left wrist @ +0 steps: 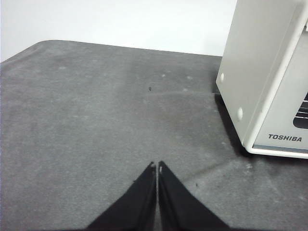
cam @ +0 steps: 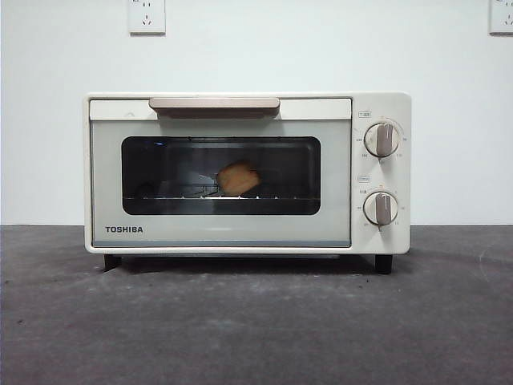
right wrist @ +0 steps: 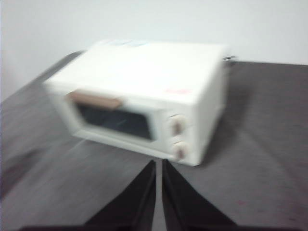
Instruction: The left arm flap open the oven, the right arm pick bread and place it into oven, the left arm flap close the oven
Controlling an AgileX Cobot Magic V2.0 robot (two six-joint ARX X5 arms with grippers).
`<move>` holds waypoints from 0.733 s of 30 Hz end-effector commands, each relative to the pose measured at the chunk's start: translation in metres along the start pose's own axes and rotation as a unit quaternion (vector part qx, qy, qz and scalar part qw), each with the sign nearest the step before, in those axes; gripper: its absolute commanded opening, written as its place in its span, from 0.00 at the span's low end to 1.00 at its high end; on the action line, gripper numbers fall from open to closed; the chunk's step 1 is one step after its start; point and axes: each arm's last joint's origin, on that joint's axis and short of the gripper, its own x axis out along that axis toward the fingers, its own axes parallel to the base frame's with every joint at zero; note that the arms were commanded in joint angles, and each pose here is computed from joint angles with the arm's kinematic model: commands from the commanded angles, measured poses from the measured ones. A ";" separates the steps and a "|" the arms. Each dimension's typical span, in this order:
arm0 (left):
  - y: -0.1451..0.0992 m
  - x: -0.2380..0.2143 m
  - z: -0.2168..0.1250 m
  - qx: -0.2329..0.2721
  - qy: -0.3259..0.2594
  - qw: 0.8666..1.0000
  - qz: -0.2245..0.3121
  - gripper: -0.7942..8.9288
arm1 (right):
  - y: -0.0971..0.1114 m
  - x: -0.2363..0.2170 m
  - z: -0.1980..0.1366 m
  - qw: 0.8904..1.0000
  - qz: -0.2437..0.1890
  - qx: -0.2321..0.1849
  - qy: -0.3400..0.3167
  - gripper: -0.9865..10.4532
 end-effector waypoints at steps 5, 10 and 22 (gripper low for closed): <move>0.001 0.002 -0.007 0.005 0.011 1.000 0.004 0.09 | -0.021 0.033 -0.030 0.988 -0.147 -0.004 -0.056 0.10; 0.001 0.002 -0.007 0.005 0.011 1.000 0.004 0.09 | -0.043 0.064 -0.073 0.974 -0.194 -0.006 -0.117 0.10; 0.001 0.002 -0.007 0.005 0.011 1.000 0.004 0.09 | -0.080 0.101 -0.158 0.945 -0.288 0.010 -0.155 0.10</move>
